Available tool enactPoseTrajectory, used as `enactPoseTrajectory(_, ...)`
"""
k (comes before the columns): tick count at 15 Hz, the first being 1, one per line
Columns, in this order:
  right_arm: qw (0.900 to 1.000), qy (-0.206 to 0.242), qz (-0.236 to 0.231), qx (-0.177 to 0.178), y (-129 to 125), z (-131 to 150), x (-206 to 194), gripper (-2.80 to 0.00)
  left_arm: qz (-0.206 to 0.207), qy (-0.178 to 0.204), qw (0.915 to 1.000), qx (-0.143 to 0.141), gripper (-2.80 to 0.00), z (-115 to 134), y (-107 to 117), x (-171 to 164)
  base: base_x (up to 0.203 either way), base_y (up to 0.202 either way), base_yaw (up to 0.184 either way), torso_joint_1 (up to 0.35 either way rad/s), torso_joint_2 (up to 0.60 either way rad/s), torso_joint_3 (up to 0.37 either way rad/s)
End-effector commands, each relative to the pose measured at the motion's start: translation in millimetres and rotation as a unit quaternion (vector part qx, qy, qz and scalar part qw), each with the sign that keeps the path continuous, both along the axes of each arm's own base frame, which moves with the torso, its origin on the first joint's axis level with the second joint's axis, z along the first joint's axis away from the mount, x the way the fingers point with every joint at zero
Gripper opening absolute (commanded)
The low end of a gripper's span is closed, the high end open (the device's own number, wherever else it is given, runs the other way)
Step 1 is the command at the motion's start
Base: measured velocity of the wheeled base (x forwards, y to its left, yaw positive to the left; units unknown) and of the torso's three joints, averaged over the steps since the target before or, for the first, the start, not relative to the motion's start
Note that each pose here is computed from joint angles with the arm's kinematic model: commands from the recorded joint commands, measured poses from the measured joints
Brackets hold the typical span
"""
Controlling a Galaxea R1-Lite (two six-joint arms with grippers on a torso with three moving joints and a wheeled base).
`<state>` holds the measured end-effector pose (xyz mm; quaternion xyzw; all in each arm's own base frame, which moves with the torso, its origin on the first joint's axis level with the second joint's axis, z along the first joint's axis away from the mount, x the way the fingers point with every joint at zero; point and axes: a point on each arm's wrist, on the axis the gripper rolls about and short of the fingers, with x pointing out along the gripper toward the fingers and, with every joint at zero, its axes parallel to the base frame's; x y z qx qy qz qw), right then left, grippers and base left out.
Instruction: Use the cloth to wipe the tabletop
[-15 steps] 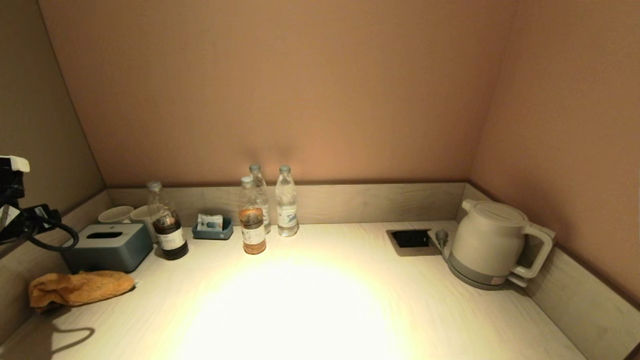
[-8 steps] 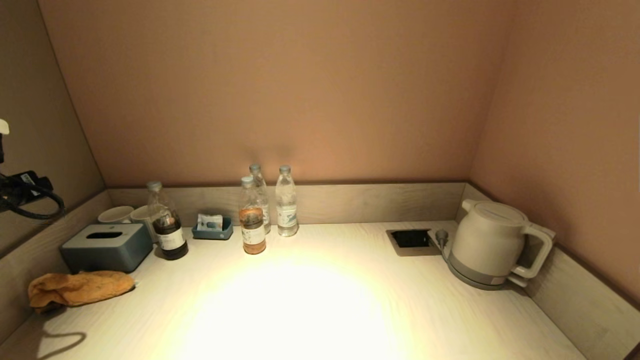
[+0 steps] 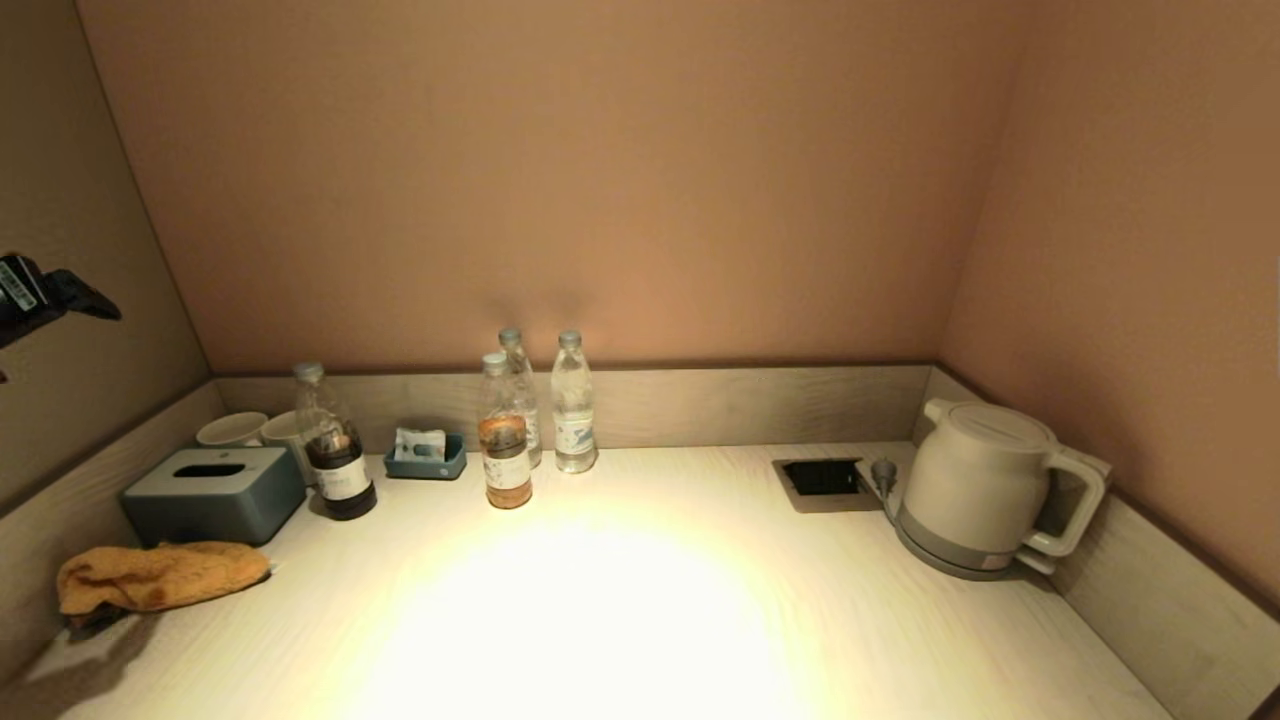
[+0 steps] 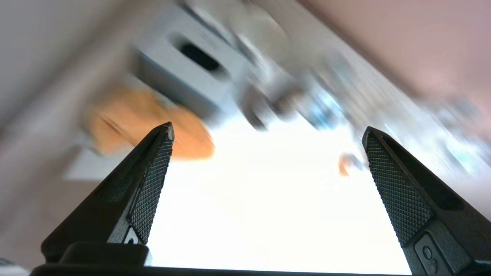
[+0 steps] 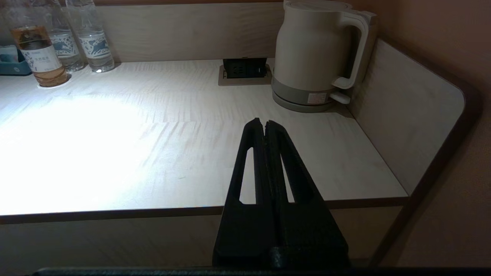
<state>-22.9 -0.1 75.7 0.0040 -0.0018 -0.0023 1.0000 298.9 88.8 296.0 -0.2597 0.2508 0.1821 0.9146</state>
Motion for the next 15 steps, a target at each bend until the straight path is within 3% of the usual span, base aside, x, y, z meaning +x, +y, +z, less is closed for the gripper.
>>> enactPoseTrajectory(1, 1.0, 0.0, 0.0, 0.001, 0.0, 0.1, 0.1, -2.8, -0.042, -0.013, 0.9987, -0.027, 0.0, 18.1, -8.7, -21.1, 0.0, 0.0, 0.0, 0.0, 0.0, 0.0)
enactPoseTrajectory(3, 1.0, 0.0, 0.0, 0.0, 0.0, 0.1, 0.1, -2.8, -0.076, 0.002, 0.9955, -0.056, 0.0, 23.3, -14.2, -32.7, 0.0, 0.0, 0.0, 0.0, 0.0, 0.0)
enactPoseTrajectory(5, 1.0, 0.0, 0.0, 0.0, 0.0, 0.1, 0.1, -2.8, -0.082, 0.053, 0.9925, -0.073, 0.0, 17.3, -16.9, -40.8, 0.0, 0.0, 0.0, 0.0, 0.0, 0.0)
enactPoseTrajectory(6, 1.0, 0.0, 0.0, 0.0, 0.0, 0.1, 0.1, -2.8, -0.094, 0.091, 0.9887, -0.073, 0.0, 8.9, -18.2, -45.2, 0.0, 0.0, 0.0, 0.0, 0.0, 0.0)
enactPoseTrajectory(9, 1.0, 0.0, 0.0, 0.0, 0.0, 0.1, 0.1, -2.8, -0.119, 0.149, 0.9794, -0.067, 0.0, -6.8, -19.9, -50.6, 0.0, 0.0, 0.0, 0.0, 0.0, 0.0)
enactPoseTrajectory(10, 1.0, 0.0, 0.0, 0.0, 0.0, 0.1, 0.1, -2.8, -0.124, 0.155, 0.978, -0.064, -2.8, -8.7, -20.3, -52.0, 0.0, 0.0, 0.0, 0.0, 0.0, 0.0)
enactPoseTrajectory(15, 1.0, 0.0, 0.0, 0.0, 0.0, 0.1, 0.1, -2.8, -0.172, 0.189, 0.9663, -0.029, -2.8, -19.1, -25.5, -68.7, 0.0, 0.0, 0.0, 0.0, 0.0, 0.0)
